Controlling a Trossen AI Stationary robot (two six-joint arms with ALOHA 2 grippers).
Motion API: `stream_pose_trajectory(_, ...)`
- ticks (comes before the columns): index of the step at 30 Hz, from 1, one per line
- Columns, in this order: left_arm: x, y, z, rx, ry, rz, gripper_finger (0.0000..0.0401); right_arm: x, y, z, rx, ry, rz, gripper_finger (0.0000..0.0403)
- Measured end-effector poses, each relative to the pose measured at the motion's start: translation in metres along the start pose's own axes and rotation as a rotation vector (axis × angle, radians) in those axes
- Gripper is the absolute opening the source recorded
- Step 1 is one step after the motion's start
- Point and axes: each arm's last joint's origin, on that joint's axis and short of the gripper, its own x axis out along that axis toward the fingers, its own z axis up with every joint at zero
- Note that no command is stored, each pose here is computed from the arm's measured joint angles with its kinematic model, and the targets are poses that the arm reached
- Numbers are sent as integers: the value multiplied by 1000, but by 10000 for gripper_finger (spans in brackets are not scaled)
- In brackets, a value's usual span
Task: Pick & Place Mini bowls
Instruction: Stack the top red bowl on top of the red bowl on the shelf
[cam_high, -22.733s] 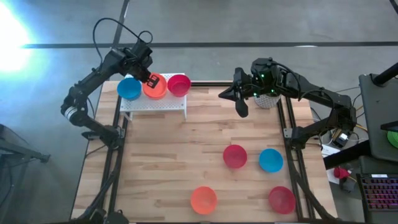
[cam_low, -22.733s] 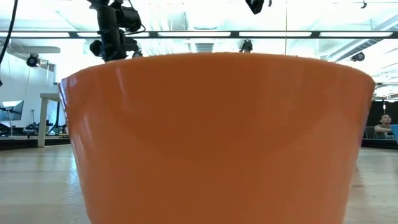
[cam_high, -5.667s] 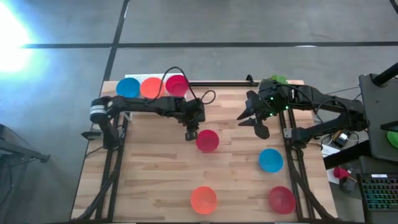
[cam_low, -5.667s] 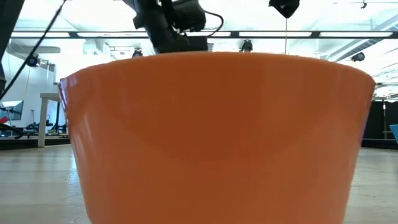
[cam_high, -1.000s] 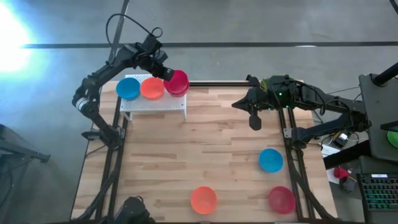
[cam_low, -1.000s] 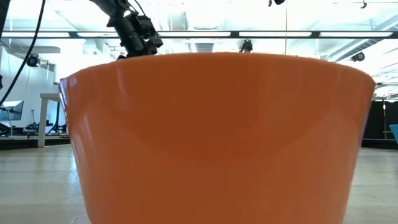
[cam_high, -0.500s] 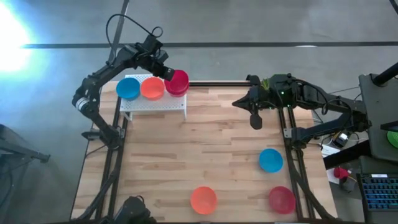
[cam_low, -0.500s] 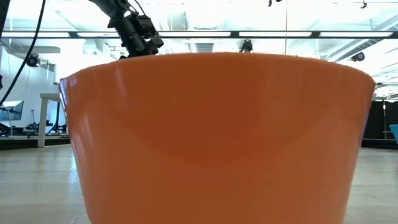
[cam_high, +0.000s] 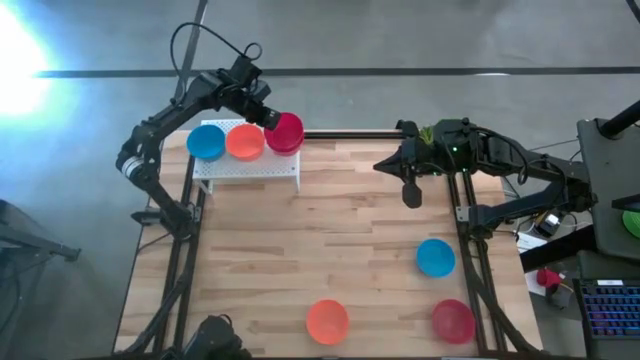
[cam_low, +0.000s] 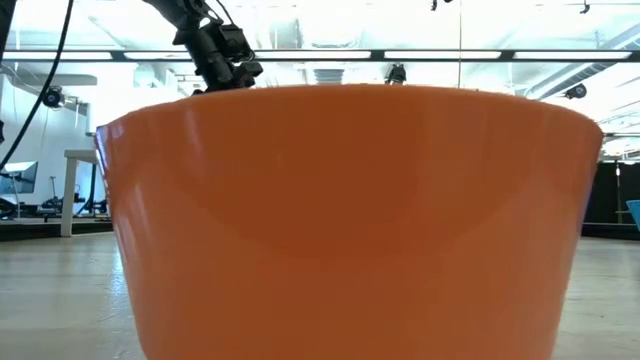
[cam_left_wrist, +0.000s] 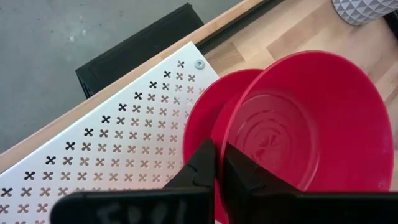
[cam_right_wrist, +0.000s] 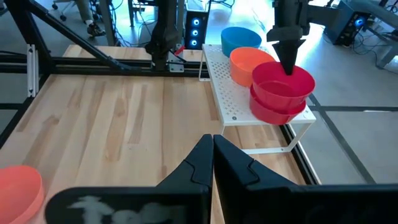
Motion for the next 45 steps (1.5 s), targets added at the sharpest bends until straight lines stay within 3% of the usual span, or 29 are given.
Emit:
stream_pose_trajectory(12, -1, 0, 1, 0, -4, 0, 77, 0, 0, 0, -4, 0, 0, 8)
stream_pose_trajectory(24, -29, -10, 15, 46, -102, -30, 80, 0, 0, 0, -1, 1, 1, 8)
stream_pose_trajectory(27, -28, -13, 14, 96, -93, -87, 68, 0, 0, 0, 0, 1, 1, 8)
stream_pose_trajectory(32, -21, -12, 10, 116, -64, -79, 9, 0, 0, 0, -2, 1, 1, 8)
stream_pose_trajectory(36, -21, -10, 11, 95, -81, -14, 3, 0, 0, 0, -4, 1, 0, 8)
stream_pose_trajectory(45, -19, -10, 10, 85, -74, -12, 0, 0, 0, 0, -4, 1, 0, 8)
